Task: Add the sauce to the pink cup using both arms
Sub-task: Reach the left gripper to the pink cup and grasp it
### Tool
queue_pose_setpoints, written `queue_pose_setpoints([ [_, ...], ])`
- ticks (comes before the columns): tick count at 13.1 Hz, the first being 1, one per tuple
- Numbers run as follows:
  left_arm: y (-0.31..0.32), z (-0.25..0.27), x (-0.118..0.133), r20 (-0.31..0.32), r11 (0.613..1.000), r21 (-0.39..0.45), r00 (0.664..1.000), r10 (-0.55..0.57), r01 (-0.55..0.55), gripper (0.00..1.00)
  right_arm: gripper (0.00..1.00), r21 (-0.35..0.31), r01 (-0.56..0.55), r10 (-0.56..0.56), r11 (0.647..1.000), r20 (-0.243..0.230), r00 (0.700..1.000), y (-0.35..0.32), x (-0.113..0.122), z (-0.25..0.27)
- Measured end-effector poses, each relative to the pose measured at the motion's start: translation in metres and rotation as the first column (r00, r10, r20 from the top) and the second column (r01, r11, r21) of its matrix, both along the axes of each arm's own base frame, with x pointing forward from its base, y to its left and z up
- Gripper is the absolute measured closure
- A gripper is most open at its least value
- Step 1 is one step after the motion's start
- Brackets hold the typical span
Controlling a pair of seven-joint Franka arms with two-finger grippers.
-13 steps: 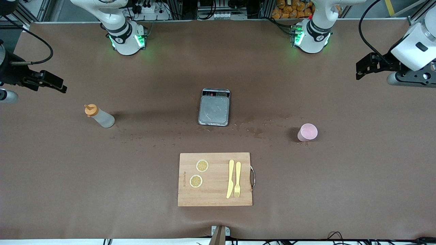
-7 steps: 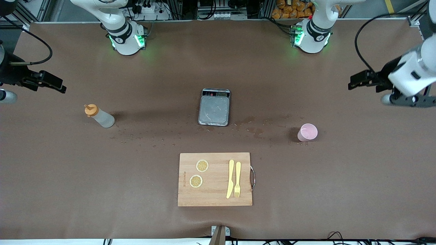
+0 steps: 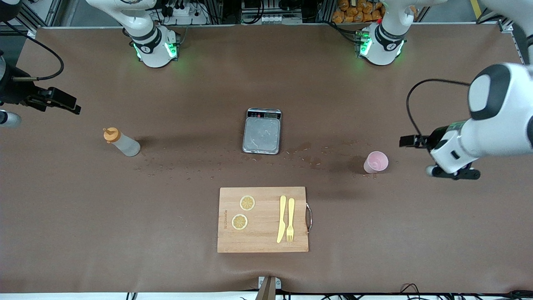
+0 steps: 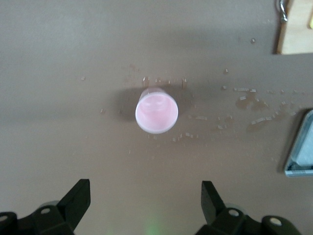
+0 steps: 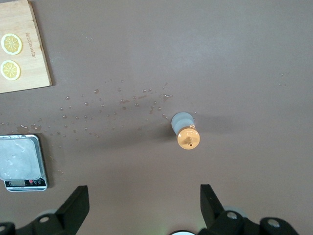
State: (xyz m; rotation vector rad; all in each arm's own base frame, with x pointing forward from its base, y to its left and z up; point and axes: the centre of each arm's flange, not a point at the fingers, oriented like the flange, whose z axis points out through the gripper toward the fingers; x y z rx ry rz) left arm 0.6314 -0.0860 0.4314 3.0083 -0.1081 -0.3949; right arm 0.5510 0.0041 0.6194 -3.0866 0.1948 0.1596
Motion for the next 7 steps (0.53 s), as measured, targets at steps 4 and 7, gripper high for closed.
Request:
queue_pose_setpoints([
  [4,-0.017,-0.073,0.016,0.008,0.995,0.075,0.998,-0.061,0.060,0.00,0.00,-0.003,0.036,-0.036,0.999,-0.019,0.999,-0.011,-0.001,-0.005],
  [7,-0.017,-0.124,0.007,0.011,0.994,0.086,0.998,-0.067,0.066,0.00,0.00,-0.008,0.138,-0.138,0.990,-0.024,0.990,-0.035,-0.002,-0.006],
])
